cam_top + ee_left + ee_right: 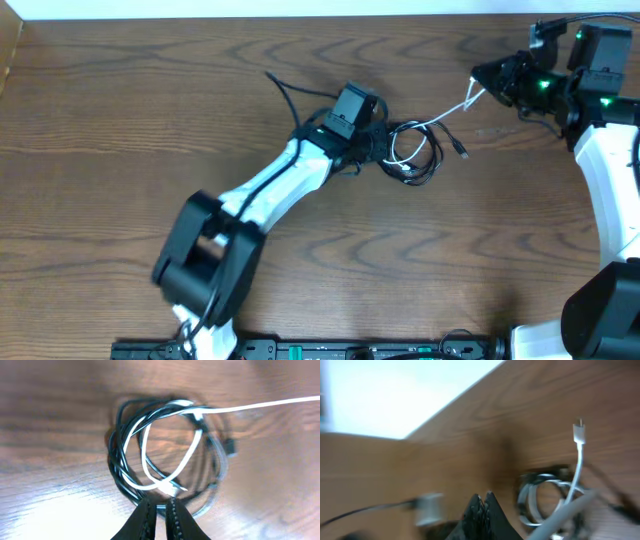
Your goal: Untangle cables
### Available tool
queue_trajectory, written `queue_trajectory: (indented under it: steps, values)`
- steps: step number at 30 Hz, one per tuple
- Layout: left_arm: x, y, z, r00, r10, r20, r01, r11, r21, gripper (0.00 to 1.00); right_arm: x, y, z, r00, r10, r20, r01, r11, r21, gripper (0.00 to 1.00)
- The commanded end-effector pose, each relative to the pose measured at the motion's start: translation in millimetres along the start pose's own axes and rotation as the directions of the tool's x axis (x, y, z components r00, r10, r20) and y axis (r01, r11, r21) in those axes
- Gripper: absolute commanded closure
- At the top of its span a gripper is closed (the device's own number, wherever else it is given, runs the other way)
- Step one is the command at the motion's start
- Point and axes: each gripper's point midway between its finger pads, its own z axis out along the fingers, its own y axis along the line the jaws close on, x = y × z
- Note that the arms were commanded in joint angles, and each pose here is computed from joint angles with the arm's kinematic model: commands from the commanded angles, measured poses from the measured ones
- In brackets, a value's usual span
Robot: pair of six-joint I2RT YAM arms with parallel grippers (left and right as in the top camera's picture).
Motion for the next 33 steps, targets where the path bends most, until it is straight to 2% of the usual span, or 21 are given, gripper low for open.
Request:
queue_trajectory:
  steps: [1,13,15,17,19,22,25,27,29,31,33]
  values:
    - [-10,-6,-22,0.994,0.094,0.048,-0.094,0.996,-0.014,0.86,-17,-19,-8,0.983,-0.155,0.1,0.131,0.968,0.216,0.99]
    - [-6,1,-29,0.996,0.082,0.024,-0.081,0.996,-0.036,0.83,-17,-70,-26,0.975,-0.193,0.113,0.104,0.84,0.532,0.98]
    - [-7,5,-30,0.997,0.074,0.021,-0.073,0.996,-0.044,0.83,-16,-81,-33,0.976,-0.19,0.111,0.09,0.805,0.587,0.95]
    - [-7,11,-31,0.998,0.063,0.017,-0.062,0.997,-0.054,0.83,-15,-90,-39,0.976,-0.189,0.108,0.079,0.771,0.632,0.82]
    - [-9,16,-32,0.999,0.052,0.014,-0.051,0.997,-0.064,0.83,-12,-95,-42,0.978,-0.183,0.096,0.077,0.753,0.654,0.59]
    - [-9,25,-34,0.999,0.034,0.006,-0.034,0.996,-0.082,0.83,-7,-97,-43,0.981,-0.181,0.07,0.091,0.747,0.658,0.47]
    - [-11,32,-36,1.0,0.02,0.004,-0.02,0.995,-0.093,0.83,-2,-89,-36,0.984,-0.171,0.05,0.106,0.786,0.609,0.42]
    - [-12,36,-37,1.0,0.012,0.005,-0.012,0.995,-0.099,0.83,4,-67,-21,0.978,-0.209,-0.002,0.184,0.854,0.487,0.42]
    - [-14,39,-38,1.0,0.006,0.008,-0.005,0.995,-0.103,0.83,12,-32,-5,0.964,-0.264,-0.044,0.265,0.92,0.289,0.43]
    - [-16,40,-39,1.0,0.003,0.011,-0.002,0.994,-0.105,0.83,19,-11,2,0.957,-0.284,-0.056,0.289,0.939,0.188,0.45]
    - [-16,40,-38,1.0,0.003,0.013,-0.002,0.995,-0.104,0.83,28,0,10,0.948,-0.31,-0.075,0.318,0.934,0.16,0.48]
